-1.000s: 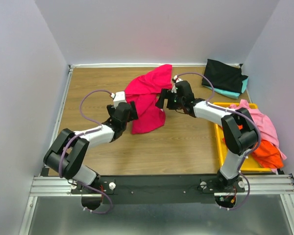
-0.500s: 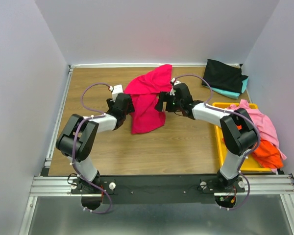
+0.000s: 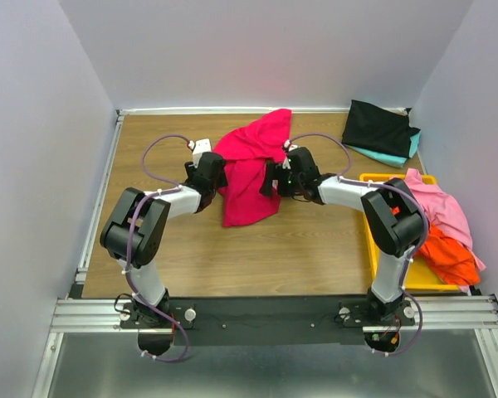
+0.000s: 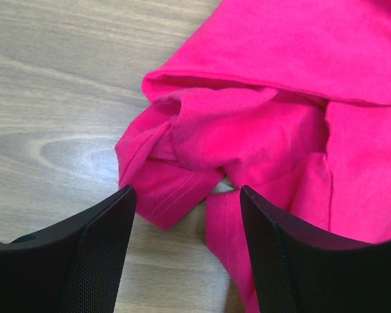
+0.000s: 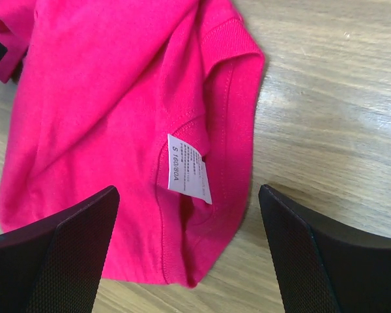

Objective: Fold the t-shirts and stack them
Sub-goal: Flatten the tshirt out

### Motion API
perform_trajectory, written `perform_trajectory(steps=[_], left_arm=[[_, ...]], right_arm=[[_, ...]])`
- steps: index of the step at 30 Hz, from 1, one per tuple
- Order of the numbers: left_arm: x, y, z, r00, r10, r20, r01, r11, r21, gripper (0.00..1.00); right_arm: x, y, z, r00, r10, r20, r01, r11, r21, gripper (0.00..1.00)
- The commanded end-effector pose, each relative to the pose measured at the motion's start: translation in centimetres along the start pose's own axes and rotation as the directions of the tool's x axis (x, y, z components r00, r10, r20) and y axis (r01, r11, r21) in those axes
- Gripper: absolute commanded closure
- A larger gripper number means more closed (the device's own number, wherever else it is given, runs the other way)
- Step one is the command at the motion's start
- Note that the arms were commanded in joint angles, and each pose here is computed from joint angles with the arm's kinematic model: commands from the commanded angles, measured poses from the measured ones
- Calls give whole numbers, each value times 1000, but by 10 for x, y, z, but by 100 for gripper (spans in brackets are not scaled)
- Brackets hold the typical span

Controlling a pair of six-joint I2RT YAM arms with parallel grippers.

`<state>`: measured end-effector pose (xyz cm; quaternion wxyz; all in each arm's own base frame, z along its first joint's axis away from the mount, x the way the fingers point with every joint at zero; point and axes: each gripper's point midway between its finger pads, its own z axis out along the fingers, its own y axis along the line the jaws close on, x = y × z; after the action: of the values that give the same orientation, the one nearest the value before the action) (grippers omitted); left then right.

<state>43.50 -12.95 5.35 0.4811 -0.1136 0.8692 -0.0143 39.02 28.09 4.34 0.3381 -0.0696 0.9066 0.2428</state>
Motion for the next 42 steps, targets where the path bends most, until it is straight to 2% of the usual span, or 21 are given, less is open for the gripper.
perform_trajectory(steps=[1,3,6,7,9,10,12,13,17,18,22,25,33,36,37,39,42], left_arm=[[3,2,2,999,20,-31,-20,1000,-6,27],[5,2,2,999,22,-42,-22,1000,-8,27],[3,1,-4,999,5,-34,-5,1000,7,27],[1,1,-7,1000,1,-27,0,1000,15,27],[-3,-3,-11,1000,-6,-20,7,999,36,27],[-8,-4,-16,1000,-12,-10,13,999,46,27],[-12,-5,-20,1000,-11,-3,11,998,58,27],[-15,-4,-24,1000,-13,5,13,998,62,27],[-16,-2,-33,1000,-7,10,6,998,67,26],[-18,-1,-36,1000,-8,16,7,998,68,26],[-25,-6,-45,999,-1,38,-2,996,86,22],[-21,-26,-50,1000,11,26,-14,989,147,17],[9,-101,-52,997,74,-17,-64,939,337,14],[11,-115,-56,998,57,-6,-51,925,377,14],[1,-120,-55,999,50,20,-54,924,378,14],[0,-119,-50,997,67,26,-72,929,363,14],[-27,-141,-45,994,82,73,-104,914,392,13]], right_arm=[[3,0,6,1000,-16,-6,16,1000,3,7],[5,-1,8,1000,-19,-12,19,1000,3,10],[10,-1,15,999,-22,-31,22,1000,-1,28],[11,-1,19,999,-22,-38,22,1000,-2,39],[13,-2,22,999,-27,-47,27,1000,-3,48],[12,-2,23,998,-26,-49,26,1000,0,58],[7,-4,20,999,-36,-38,37,999,16,70],[4,-5,15,998,-44,-35,45,999,29,81],[-43,-16,-30,990,-109,91,92,980,176,96],[-53,-32,-42,986,-121,114,87,959,268,99],[-91,-61,-85,970,-121,209,32,922,385,98],[-102,-81,-98,967,-84,240,-17,921,388,98],[-101,-117,-85,976,-9,220,-83,909,407,96],[-97,-124,-80,978,10,211,-99,903,418,56],[-94,-120,-82,977,22,210,-107,911,399,32],[-90,-114,-85,978,34,207,-110,922,372,30],[-81,-101,-99,971,46,235,-126,934,335,28]])
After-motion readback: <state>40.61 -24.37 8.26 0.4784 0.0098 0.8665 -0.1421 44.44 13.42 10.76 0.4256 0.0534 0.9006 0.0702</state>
